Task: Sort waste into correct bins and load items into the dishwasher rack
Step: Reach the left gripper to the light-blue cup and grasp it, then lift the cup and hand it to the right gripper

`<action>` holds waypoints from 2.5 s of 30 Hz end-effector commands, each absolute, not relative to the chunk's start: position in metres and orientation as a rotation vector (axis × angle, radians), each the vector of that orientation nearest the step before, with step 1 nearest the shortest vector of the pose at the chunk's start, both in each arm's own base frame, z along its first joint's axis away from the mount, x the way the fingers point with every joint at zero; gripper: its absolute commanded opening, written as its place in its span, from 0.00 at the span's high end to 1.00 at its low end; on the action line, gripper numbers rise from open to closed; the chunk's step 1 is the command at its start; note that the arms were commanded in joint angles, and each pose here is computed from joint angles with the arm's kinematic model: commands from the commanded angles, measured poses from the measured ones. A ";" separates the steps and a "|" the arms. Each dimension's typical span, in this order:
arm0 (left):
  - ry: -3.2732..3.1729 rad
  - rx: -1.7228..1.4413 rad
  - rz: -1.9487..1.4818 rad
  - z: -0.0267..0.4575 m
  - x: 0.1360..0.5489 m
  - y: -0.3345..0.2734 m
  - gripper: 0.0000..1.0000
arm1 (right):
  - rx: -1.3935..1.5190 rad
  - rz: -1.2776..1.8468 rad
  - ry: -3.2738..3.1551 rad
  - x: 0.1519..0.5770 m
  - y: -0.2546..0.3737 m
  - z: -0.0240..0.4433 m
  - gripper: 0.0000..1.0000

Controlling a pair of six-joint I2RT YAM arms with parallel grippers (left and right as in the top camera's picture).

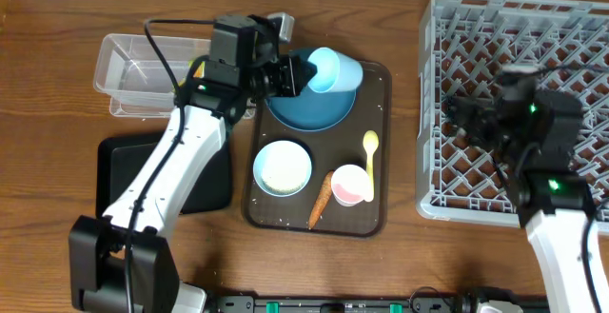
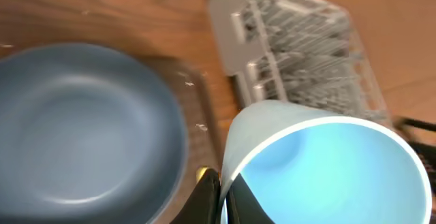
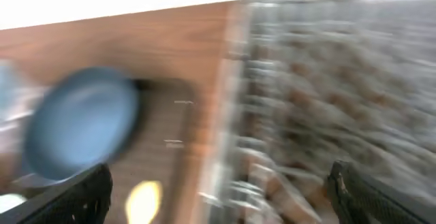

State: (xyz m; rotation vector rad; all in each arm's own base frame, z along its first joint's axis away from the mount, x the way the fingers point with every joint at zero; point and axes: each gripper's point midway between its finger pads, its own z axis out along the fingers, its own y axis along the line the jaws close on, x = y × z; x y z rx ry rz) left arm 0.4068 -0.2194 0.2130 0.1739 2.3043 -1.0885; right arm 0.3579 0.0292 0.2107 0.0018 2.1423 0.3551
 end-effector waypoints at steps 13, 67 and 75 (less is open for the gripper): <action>2.166 0.421 -1.819 0.229 0.376 -0.257 0.93 | -0.723 1.383 1.737 0.325 0.148 0.236 0.05; 2.143 0.514 -1.921 0.244 0.355 -0.291 0.94 | -0.823 1.340 1.616 0.333 0.183 0.261 0.17; 2.145 0.510 -1.923 0.244 0.355 -0.291 0.93 | -0.839 1.322 1.591 0.333 0.183 0.265 0.20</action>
